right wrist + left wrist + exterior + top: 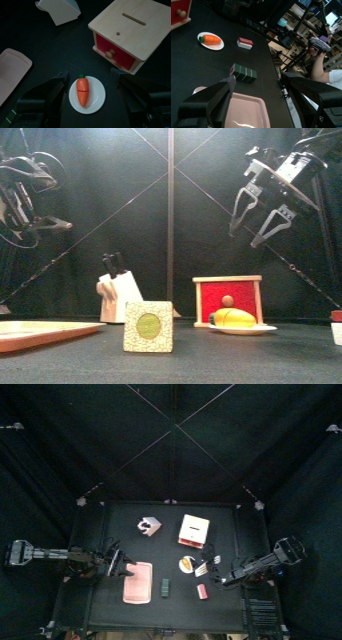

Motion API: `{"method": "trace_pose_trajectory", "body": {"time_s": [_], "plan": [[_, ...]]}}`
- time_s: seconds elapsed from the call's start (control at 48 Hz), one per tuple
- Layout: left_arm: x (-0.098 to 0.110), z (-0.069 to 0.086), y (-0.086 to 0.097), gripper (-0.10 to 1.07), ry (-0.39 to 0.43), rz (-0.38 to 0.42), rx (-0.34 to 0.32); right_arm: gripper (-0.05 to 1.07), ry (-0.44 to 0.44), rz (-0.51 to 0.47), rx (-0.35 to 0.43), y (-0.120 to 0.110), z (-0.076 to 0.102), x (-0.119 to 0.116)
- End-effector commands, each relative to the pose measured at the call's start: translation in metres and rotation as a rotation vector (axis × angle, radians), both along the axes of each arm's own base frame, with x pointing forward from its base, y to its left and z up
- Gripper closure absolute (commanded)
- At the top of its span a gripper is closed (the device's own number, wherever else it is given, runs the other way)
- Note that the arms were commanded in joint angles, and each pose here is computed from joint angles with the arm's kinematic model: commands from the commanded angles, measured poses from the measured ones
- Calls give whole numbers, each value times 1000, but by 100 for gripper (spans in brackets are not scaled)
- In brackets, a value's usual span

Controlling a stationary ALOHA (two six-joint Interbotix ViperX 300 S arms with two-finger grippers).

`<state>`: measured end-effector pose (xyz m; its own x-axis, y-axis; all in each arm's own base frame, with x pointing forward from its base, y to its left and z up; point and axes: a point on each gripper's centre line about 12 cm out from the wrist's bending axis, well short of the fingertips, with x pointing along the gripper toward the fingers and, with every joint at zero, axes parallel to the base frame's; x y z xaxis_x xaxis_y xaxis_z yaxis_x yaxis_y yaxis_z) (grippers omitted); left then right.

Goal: Grab drawer handle

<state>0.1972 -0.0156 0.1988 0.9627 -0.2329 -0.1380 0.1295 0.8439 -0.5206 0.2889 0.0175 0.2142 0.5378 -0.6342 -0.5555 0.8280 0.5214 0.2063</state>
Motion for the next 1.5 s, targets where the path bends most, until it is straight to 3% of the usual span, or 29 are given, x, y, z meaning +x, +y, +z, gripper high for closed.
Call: {"method": "trace_pose_trajectory", "body": {"time_s": [0.0, 0.354, 0.562, 0.812, 0.958, 1.208, 1.354, 1.479], "plan": [[2, 7, 0, -5, -28, 1, 2, 6, -39, -8, 24, 1, 11, 1], [3, 7, 7, -5, -12, 41, 4, 6, -27, -72, 82, -3, 5, 0], [8, 18, 14, -5, -41, 81, -12, 6, -24, -131, 95, -11, -2, 5], [21, 39, 27, -3, -90, 142, 20, 6, -32, -203, 112, -25, -2, 17], [32, 48, 41, 2, -86, 209, 47, 6, -18, -249, 131, -31, -7, 26], [51, 66, 72, 15, -117, 344, 39, 6, 25, -340, 195, -36, -24, 35], [73, 82, 96, 22, -137, 417, 52, 6, 33, -429, 225, -47, -37, 41], [104, 80, 117, 25, -103, 445, 91, 6, 25, -474, 231, -55, -44, 44]]}}
